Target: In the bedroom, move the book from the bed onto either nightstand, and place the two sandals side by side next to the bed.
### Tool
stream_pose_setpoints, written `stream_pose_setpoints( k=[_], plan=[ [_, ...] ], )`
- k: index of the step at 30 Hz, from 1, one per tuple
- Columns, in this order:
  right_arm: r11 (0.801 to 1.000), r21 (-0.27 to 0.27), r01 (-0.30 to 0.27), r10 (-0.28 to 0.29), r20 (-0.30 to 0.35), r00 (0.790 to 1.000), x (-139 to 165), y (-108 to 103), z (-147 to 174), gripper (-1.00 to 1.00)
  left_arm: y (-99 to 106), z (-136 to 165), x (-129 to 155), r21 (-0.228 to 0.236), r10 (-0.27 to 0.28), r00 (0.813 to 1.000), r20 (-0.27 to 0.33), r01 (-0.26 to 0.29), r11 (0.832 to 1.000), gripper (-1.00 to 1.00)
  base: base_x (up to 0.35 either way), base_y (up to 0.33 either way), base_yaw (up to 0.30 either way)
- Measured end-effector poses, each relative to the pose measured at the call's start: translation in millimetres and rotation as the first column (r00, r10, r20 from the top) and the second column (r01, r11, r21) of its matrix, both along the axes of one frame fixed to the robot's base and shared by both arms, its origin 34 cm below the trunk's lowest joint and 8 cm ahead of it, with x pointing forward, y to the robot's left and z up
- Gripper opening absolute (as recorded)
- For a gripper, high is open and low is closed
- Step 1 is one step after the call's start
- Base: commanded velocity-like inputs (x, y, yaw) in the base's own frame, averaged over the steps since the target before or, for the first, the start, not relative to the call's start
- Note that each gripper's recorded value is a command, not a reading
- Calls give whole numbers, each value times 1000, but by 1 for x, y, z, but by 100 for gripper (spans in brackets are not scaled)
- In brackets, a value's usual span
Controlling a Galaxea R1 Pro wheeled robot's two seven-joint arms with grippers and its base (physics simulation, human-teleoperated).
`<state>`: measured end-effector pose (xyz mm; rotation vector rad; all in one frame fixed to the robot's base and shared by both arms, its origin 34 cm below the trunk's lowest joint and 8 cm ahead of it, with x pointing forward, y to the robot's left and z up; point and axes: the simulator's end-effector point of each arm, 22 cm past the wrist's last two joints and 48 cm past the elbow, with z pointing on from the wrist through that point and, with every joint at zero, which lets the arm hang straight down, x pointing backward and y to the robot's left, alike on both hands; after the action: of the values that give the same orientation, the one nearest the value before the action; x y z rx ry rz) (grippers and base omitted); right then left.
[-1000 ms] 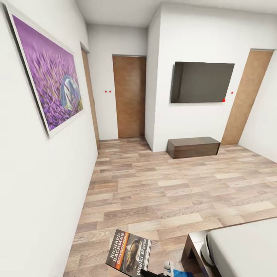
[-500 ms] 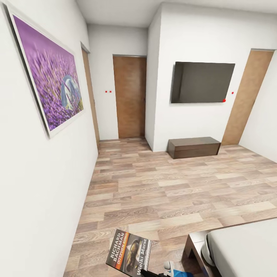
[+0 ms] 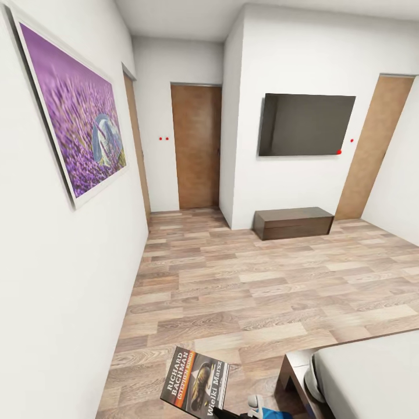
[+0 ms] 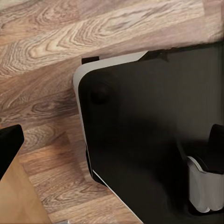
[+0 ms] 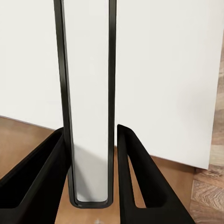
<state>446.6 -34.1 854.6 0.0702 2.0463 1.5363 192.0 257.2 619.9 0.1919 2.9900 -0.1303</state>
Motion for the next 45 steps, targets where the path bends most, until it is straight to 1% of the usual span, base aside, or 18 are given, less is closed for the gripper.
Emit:
stream_pose_setpoints(
  k=[3, 9, 29, 35, 45],
  plan=[
    [1000, 0, 0, 0, 1, 1000, 0, 0, 0, -100, -2, 0, 6, -4, 0, 1000, 9, 0, 1000, 100, 0, 0, 65],
    [1000, 0, -2, 2, 1, 1000, 0, 1, 0, -100, -3, 1, 8, -3, 1, 1000, 14, -1, 1000, 100, 0, 0, 188],
    [1000, 0, -2, 2, 1, 1000, 0, 1, 0, -100, -4, 1, 10, -5, 0, 1000, 18, 0, 1000, 100, 0, 0, 265],
    [1000, 0, -2, 2, 1, 1000, 0, 1, 0, -100, -5, 1, 11, -6, -1, 1000, 21, 1, 1000, 100, 27, 1, 92],
    [1000, 0, -2, 2, 1, 1000, 0, 1, 0, -100, -6, 1, 13, -8, -2, 1000, 24, 2, 1000, 100, 129, 74, 15]
  ],
)
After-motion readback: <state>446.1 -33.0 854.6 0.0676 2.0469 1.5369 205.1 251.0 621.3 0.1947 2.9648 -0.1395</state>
